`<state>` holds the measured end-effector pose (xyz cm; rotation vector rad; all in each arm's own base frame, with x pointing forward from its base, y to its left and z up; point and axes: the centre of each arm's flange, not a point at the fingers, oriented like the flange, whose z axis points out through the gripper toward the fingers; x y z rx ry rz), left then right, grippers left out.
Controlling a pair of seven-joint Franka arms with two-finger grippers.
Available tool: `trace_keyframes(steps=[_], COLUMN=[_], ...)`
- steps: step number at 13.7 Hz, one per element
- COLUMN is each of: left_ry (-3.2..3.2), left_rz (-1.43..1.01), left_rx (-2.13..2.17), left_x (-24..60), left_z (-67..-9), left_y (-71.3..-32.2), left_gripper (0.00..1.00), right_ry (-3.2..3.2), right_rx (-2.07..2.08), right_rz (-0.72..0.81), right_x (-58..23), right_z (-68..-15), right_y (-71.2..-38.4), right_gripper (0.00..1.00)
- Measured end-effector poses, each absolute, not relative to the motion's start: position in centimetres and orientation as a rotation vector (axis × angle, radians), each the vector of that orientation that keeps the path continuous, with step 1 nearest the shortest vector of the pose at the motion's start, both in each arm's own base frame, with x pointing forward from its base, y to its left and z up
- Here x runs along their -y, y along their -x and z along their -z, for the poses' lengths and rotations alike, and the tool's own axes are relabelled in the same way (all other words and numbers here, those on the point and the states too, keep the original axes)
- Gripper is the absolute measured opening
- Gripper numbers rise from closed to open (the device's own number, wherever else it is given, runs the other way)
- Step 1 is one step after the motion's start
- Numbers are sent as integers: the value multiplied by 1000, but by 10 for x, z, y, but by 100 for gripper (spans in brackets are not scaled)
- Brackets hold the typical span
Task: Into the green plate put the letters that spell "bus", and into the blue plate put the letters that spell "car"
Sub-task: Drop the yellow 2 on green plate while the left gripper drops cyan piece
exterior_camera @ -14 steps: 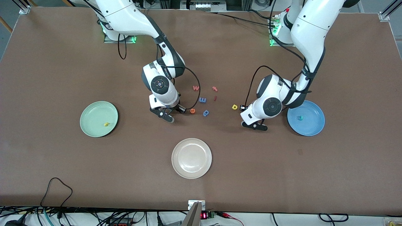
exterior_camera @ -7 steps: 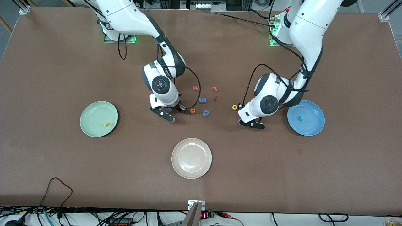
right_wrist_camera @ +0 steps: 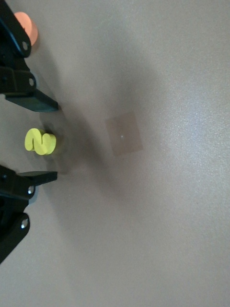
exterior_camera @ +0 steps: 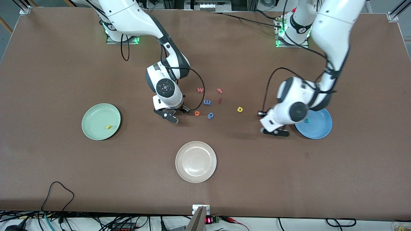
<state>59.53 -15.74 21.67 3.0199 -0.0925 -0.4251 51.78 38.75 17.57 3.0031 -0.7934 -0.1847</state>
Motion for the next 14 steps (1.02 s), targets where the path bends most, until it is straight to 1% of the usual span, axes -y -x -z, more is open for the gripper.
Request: trace_keyframes(steps=[2,3,4,5,6,7,8,9,10,11,12,13,14], left_ry=[-2996,-2990,-2995,-3006,-3010,-3010,-3008,-3005,-3003,-3002,-3006,-3021,-3040], left_rz=[438,440,447,461,481,500,514,525,533,539,543,540,532], left_rx=[46,39,40,37,38,41,47,52,54,54,58,75,95], left_x=[81,49,24,7,-1,-2,1,3,3,3,3,1,-1], left_z=[-238,-242,-241,-237,-231,-226,-221,-218,-216,-213,-211,-209,-210], left_y=[-607,-608,-607,-605,-601,-597,-593,-591,-589,-589,-588,-589,-591], left_gripper=[13,13,13,13,13,13,13,13,13,18,18,25,29], right_ry=[-3003,-3003,-3005,-3005,-3005,-3005,-3005,-3005,-3005,-3005,-3007,-3011,-3015], right_rx=[794,794,793,793,792,792,792,792,792,791,786,772,754], right_rz=[184,184,182,182,183,183,183,183,183,183,183,183,182], right_x=[-387,-388,-388,-388,-388,-388,-389,-389,-389,-389,-389,-389,-387], right_z=[-176,-176,-177,-177,-177,-177,-177,-177,-177,-177,-177,-177,-178], right_y=[-518,-518,-518,-518,-518,-518,-518,-518,-518,-518,-518,-519,-520], right_gripper=[53,48,38,38,33,33,26,26,19,17,17,17,17])
